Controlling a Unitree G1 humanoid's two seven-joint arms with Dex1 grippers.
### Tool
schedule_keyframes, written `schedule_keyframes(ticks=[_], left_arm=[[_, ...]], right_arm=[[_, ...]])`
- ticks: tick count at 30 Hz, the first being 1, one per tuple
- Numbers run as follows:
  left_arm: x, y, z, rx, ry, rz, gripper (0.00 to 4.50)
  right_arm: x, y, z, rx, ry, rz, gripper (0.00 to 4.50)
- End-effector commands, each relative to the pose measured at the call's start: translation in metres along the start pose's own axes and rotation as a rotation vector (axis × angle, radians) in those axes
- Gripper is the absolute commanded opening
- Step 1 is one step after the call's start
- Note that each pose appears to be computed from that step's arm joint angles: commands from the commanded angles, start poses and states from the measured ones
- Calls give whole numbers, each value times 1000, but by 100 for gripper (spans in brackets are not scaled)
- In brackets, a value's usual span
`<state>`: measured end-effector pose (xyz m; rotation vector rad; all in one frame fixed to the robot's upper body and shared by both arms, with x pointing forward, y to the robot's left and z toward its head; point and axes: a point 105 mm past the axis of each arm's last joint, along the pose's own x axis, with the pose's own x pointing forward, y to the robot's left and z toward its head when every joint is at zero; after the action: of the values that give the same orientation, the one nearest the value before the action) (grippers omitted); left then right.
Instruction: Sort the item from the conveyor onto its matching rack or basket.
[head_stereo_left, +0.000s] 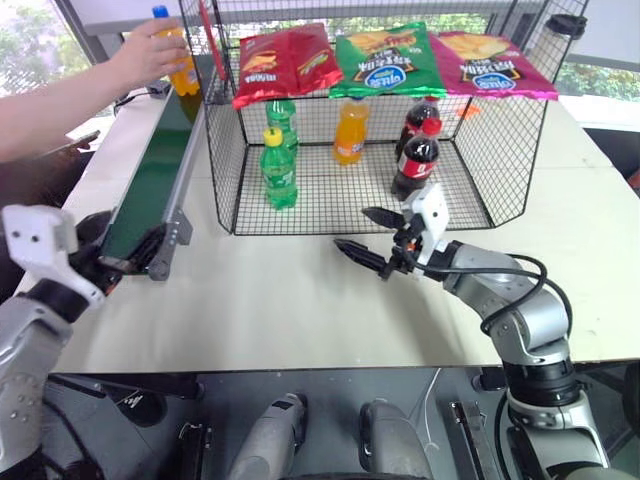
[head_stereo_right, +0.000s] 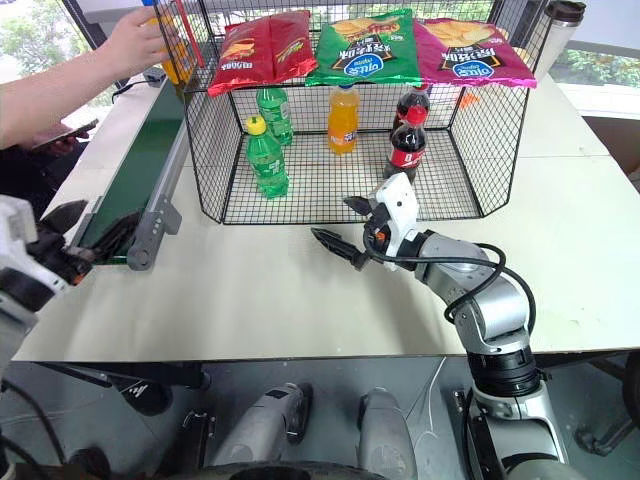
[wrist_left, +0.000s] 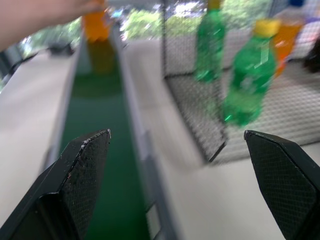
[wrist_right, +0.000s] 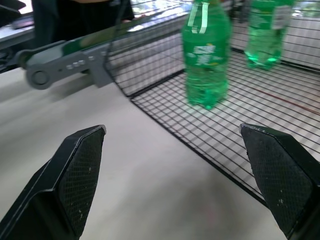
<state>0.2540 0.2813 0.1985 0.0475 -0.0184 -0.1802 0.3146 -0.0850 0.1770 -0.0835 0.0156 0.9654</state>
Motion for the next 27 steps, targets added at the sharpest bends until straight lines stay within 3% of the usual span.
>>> schedule_keyframes(ticks=[1,7,27], left_arm=[[-13,19,8,12,-20,53,450],[-24,43,-2,-43,-11,125,450],[-15,49,-12,-65,-10,152,450]], right_arm=[[1,11,17,-64,-45,69,444],[2,17,18,-120,-35,110,444],[-1,22,16,-188,-28,136,444]])
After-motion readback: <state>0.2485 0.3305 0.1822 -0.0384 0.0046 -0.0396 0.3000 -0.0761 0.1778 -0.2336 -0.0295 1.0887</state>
